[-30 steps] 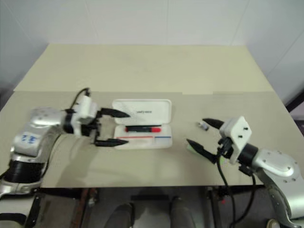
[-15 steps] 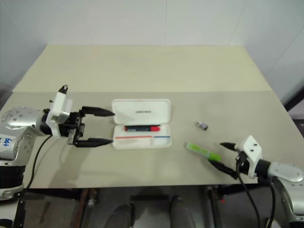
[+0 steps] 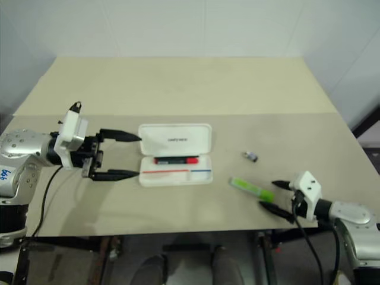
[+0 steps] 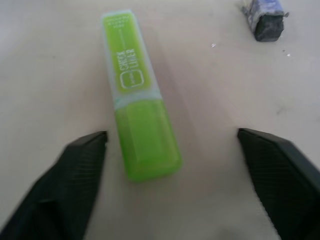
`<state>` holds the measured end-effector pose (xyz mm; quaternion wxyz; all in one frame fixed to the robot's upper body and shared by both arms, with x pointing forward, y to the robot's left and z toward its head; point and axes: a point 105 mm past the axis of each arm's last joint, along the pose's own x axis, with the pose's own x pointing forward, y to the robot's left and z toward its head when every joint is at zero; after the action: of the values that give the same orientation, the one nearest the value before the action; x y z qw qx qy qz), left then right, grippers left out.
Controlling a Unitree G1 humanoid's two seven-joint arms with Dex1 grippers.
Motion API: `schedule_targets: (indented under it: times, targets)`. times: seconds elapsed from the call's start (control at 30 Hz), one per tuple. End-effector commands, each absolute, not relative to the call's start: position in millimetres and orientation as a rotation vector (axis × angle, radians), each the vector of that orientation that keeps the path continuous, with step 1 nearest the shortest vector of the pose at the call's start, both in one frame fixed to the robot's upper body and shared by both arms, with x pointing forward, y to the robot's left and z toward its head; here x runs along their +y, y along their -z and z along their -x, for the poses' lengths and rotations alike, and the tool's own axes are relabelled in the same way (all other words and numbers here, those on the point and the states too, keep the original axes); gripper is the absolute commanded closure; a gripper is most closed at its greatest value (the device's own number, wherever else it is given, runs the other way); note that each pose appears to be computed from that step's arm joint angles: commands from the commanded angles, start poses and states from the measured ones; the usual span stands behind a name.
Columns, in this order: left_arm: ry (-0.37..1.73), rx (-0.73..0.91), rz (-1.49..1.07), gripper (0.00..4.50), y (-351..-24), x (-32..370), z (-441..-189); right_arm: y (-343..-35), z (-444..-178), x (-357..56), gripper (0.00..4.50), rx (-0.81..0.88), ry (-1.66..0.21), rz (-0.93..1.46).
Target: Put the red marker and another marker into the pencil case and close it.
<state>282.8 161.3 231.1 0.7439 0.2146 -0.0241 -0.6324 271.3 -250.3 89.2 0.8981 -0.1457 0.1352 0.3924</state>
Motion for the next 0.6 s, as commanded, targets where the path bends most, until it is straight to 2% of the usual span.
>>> schedule_targets:
  times: [0.03,0.23,0.43,0.6]
  targets:
    - [1.388,-0.085,-0.499,0.00,-240.9,162.5,-280.7,-91.0,-272.1,-240.4,1.32,0.251,-0.837,0.294]
    - [1.382,-0.088,-0.508,0.00,-241.4,164.0,-282.6,-96.8,-274.6,-239.8,3.38,0.222,-0.827,0.297]
    - [1.378,-0.095,-0.514,0.00,-240.8,164.6,-283.9,-102.9,-279.0,-239.1,3.41,0.204,-0.814,0.321]
    - [1.369,-0.087,-0.544,0.00,-236.6,170.0,-284.3,-126.1,-284.7,-224.4,3.41,0.136,-0.869,0.366]
